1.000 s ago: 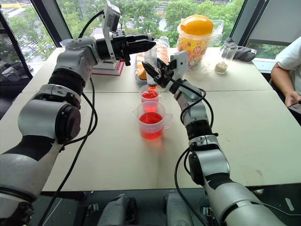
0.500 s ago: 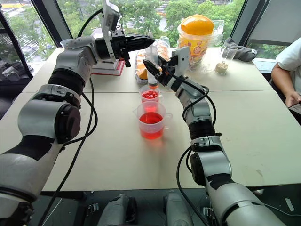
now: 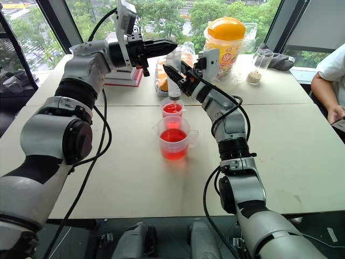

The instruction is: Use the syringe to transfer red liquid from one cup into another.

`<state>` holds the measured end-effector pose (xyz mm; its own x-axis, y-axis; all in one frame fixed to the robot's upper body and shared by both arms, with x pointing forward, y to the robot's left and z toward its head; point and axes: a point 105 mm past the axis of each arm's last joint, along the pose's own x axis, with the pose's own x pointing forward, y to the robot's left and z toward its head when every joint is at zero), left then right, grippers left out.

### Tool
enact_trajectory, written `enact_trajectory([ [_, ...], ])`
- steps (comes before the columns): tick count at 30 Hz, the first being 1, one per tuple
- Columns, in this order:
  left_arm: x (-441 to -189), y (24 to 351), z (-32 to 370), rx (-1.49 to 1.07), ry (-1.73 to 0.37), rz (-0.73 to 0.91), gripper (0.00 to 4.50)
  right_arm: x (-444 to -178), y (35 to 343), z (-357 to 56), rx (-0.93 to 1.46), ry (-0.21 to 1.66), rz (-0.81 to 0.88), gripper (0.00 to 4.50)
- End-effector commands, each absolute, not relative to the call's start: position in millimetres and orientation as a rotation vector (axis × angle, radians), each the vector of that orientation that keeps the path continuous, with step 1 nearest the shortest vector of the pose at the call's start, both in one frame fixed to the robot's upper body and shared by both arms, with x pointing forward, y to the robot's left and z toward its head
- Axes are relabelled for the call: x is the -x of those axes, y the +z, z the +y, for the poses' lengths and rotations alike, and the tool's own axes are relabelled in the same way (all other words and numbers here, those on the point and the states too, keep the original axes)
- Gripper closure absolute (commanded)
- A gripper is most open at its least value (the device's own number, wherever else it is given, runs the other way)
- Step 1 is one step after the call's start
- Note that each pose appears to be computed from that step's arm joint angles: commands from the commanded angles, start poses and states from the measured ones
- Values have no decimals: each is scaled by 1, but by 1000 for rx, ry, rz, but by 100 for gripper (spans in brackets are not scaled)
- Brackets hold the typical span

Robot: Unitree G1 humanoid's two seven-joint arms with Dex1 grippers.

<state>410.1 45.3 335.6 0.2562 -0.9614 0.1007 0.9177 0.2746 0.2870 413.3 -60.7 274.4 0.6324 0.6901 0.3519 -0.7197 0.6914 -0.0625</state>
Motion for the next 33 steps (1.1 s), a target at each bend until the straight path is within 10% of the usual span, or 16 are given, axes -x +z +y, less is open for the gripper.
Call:
enact_trajectory([
  [1,-410,314,39,-221,-1319,-194,447,-389,340,-52,-83,864,-600,312],
  [7,-413,317,42,-187,-1289,-201,447,-391,338,-51,-80,866,-590,312],
  [10,-415,331,50,-142,-1258,-229,370,-393,328,-49,-81,869,-560,312],
  [18,-411,352,79,-118,-1212,-304,5,-400,303,-48,-87,868,-491,312],
  [28,-395,326,134,-128,-1176,-242,5,-406,296,-55,-103,843,-460,312],
  [33,-380,291,139,-131,-1170,-159,5,-411,339,-87,-222,735,-428,312],
])
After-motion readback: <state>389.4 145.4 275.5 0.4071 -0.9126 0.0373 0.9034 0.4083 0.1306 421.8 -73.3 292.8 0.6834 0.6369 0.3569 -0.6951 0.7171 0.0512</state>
